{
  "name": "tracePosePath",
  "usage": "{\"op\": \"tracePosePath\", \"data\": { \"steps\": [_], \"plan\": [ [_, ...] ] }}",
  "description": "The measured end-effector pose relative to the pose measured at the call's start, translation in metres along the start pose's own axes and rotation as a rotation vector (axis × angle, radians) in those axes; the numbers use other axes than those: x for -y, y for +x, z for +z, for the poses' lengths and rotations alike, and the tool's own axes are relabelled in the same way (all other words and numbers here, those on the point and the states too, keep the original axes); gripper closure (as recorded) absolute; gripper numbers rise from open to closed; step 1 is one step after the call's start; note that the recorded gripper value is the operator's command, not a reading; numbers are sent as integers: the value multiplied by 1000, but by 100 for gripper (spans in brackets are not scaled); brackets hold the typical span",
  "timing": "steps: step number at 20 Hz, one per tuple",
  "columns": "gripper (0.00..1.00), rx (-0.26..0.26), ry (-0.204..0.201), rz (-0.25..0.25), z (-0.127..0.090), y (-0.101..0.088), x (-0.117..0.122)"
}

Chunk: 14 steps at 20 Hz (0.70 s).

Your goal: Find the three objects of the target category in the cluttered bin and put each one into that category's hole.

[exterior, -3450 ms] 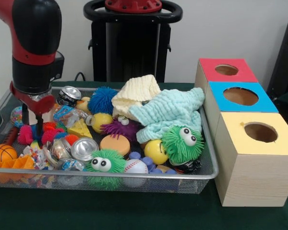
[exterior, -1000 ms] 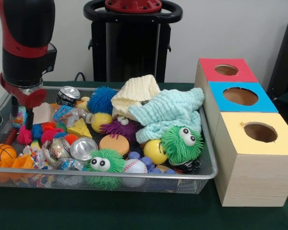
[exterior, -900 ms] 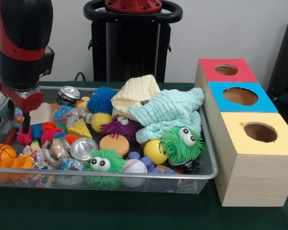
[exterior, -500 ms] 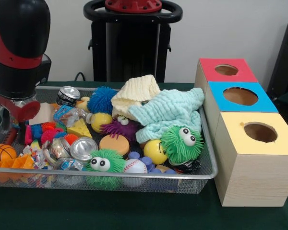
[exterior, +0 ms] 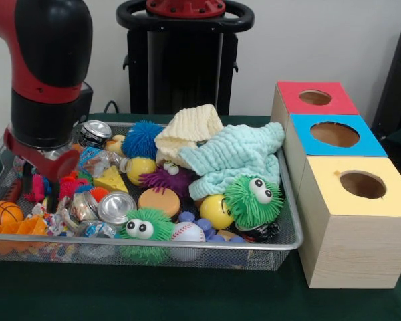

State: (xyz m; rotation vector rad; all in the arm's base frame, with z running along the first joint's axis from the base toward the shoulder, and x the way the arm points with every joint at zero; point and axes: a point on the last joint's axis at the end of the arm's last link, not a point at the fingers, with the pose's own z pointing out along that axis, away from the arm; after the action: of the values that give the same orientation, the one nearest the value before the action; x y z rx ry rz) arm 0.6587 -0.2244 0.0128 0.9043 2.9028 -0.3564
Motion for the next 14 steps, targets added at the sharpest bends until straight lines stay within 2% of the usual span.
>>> {"op": "tracePosePath", "data": {
  "steps": [9, 14],
  "plan": [
    [0, -1, -21, -42, -21, -2, -44],
    [0, 9, -31, -46, -25, -5, -55]
  ]
}}
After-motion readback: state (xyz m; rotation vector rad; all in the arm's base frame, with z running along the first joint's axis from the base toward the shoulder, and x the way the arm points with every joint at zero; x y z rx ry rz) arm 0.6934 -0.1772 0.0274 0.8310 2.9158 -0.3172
